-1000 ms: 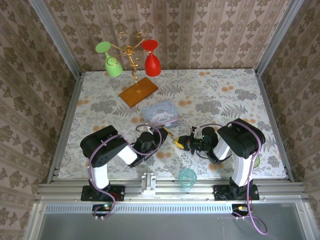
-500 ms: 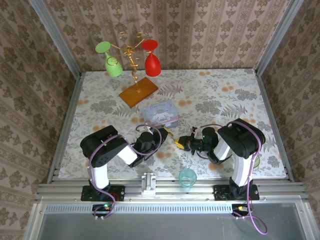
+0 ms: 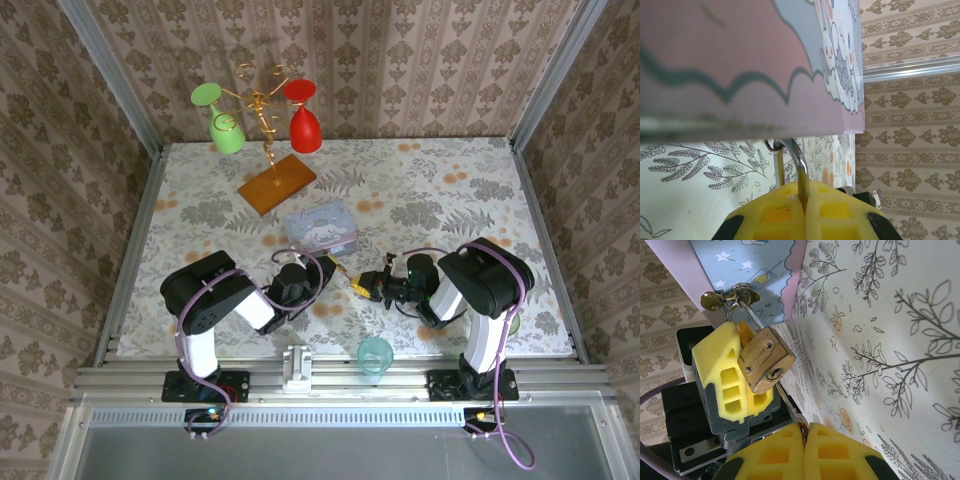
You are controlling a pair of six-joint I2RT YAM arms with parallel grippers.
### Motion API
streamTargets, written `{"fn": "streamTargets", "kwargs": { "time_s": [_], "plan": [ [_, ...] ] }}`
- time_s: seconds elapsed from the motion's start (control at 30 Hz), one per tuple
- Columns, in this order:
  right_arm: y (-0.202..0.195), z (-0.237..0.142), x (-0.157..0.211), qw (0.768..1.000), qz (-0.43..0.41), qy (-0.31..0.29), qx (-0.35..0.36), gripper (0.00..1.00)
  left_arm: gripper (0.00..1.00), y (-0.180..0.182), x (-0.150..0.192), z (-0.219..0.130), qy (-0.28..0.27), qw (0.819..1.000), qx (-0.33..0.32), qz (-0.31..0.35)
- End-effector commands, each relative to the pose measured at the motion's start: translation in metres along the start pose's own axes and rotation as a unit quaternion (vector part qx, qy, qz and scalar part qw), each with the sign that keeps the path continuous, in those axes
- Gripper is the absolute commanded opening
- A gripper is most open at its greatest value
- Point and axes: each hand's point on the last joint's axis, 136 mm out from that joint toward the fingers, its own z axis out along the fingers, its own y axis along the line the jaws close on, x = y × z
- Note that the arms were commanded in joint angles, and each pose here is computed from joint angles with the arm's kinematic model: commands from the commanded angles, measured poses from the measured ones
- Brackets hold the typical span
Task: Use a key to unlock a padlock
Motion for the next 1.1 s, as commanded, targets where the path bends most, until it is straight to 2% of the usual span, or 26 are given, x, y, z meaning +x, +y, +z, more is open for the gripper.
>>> {"fn": "streamTargets", "kwargs": {
  "time_s": [0.0, 0.47, 0.7, 0.97, 1.07],
  "plan": [
    [0.011, 0.001, -0.003, 1.000, -0.022, -0.003, -0.016, 0.00, 0.00, -0.017, 0.002, 0.003, 0.006, 0.999, 0.031, -0.004],
    [0.021, 0.011, -0.013, 0.999, -0.028, -0.002, -0.028, 0.00, 0.00, -0.019, 0.011, 0.007, 0.021, 0.999, 0.036, -0.011],
    [0.020, 0.020, -0.013, 0.999, -0.010, 0.022, -0.029, 0.00, 0.00, -0.020, 0.017, 0.006, 0.024, 0.999, 0.037, -0.009],
    [0.008, 0.004, -0.031, 0.999, 0.004, 0.040, -0.031, 0.00, 0.00, -0.024, 0.018, 0.001, 0.036, 0.998, 0.044, -0.007],
    [0.005, 0.009, -0.030, 0.998, 0.012, 0.058, -0.030, 0.00, 0.00, -0.030, 0.021, 0.002, 0.046, 0.998, 0.053, -0.002]
  ]
}}
